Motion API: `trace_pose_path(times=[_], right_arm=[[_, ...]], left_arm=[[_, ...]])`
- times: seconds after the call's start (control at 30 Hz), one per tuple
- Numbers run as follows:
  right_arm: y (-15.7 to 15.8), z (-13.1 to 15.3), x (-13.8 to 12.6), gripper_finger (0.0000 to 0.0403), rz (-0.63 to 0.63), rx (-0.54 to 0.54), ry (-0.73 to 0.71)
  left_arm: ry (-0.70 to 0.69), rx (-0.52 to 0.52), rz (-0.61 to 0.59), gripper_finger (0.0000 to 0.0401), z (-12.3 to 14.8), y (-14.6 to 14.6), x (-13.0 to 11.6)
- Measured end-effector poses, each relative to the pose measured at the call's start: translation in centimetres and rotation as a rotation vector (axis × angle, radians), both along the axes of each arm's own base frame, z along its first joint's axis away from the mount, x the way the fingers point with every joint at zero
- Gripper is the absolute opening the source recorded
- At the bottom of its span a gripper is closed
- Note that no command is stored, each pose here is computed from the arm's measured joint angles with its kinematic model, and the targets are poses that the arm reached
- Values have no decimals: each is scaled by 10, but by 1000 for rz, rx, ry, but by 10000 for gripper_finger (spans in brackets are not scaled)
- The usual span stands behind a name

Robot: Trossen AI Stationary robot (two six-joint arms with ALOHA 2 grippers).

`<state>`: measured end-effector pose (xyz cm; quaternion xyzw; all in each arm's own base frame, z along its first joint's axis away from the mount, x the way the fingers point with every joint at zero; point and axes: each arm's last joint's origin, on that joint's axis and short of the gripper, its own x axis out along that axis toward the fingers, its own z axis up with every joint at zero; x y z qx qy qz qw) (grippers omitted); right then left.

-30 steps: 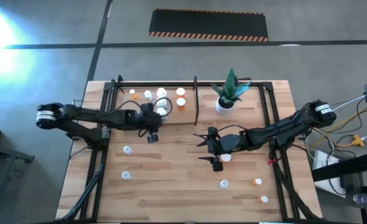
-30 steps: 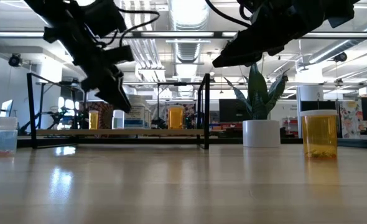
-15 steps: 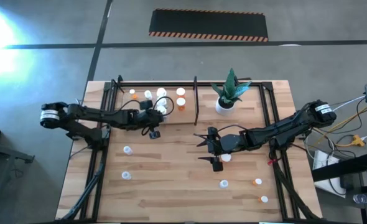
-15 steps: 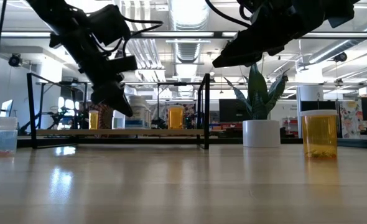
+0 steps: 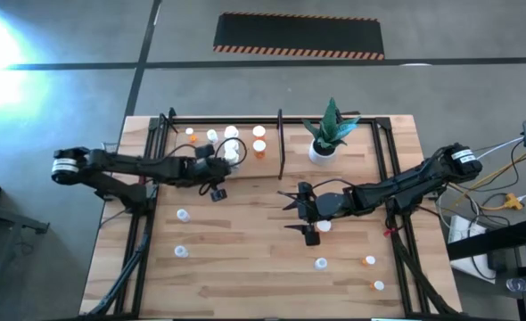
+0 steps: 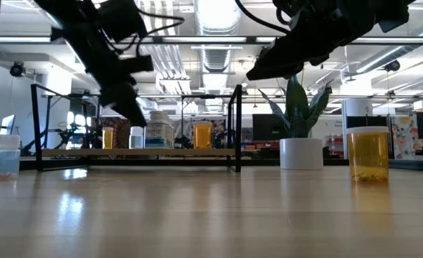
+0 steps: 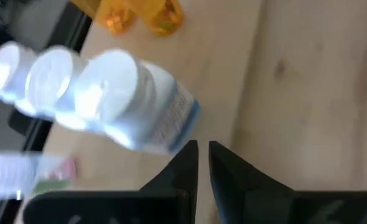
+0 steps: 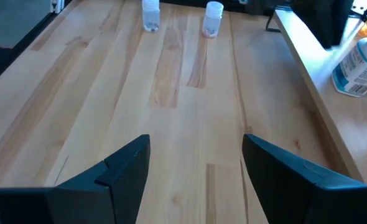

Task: Pick and place medicine bottles onto shelf by color
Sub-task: Put the transparent medicine container onto the shelf

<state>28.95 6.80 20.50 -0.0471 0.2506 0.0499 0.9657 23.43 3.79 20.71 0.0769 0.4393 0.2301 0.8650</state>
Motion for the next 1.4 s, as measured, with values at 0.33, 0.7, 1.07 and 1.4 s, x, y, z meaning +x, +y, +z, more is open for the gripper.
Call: trace_pose_path(times=[0.33, 0.7, 1.07, 1.4], right_arm=[[0, -25, -12, 244, 14, 27, -112], [0, -34, -16, 244, 21, 29, -108], [0, -33, -16, 244, 28, 19, -115], [0, -33, -16, 244, 31, 13, -116]], left_arm=[[120, -229, 1, 19, 43, -90, -45], [152, -478, 204, 28, 31, -146, -98], [131, -571, 562, 208, -1, -133, -113], [12, -586, 717, 282, -24, -118, -117]])
